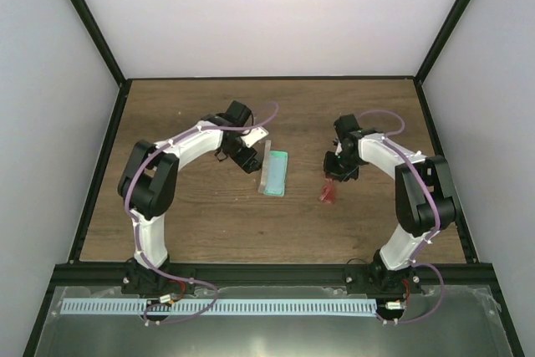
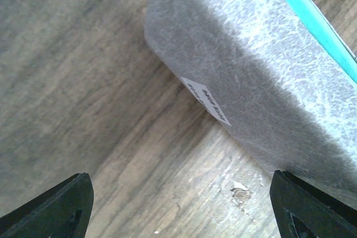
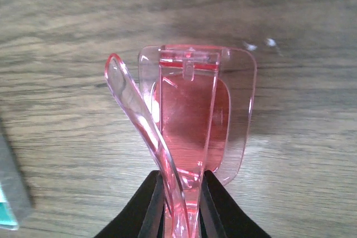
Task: Organize the sunglasses
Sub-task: Adjust the sunglasses case at the center of the board, then place the sunglasses in the sunglasses case.
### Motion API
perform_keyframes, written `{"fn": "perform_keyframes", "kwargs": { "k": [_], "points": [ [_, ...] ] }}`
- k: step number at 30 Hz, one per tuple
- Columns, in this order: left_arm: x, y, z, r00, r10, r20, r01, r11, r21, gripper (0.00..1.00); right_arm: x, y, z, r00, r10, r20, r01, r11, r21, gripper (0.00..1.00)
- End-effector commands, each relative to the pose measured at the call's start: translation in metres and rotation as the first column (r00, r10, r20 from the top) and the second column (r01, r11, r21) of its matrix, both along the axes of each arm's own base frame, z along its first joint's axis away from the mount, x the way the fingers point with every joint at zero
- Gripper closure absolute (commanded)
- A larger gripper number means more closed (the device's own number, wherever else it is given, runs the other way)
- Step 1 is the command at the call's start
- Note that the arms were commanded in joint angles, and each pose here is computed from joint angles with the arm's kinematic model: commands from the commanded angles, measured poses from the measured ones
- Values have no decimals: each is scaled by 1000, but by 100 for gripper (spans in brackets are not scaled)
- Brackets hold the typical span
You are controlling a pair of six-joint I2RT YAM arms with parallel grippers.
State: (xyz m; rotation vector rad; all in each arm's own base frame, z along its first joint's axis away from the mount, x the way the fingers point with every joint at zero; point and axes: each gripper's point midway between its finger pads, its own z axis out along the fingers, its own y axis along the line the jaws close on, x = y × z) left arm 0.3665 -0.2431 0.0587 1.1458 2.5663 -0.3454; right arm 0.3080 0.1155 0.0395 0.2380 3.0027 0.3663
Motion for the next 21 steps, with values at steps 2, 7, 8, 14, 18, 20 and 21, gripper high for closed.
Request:
{"fn": "perform_keyframes", "kwargs": {
  "k": [2,7,8,14,18,20,21],
  "points": [
    [-13,-14,7,1000,-3,-26,2,999,-44,12,17,27,26,997,35,63,-38,999,36,86],
    [-17,-21,7,999,-3,-39,1,998,-58,12,23,50,35,995,64,74,-68,996,56,86],
    [-18,-23,7,999,-4,-41,2,998,-61,12,24,55,37,995,72,74,-77,995,59,86],
    [-21,-24,3,999,-11,-42,9,999,-47,12,32,96,38,988,144,63,-149,986,81,86],
    [-23,-17,-3,999,2,-46,-3,1000,-14,12,39,120,40,979,191,68,-197,976,94,86],
    [-24,-14,-4,999,6,-47,-6,1000,-6,12,39,131,39,974,218,65,-224,969,104,86],
    [-24,-14,-4,999,7,-44,-7,1000,-4,12,40,135,38,971,230,65,-235,967,102,86]
  ]
}}
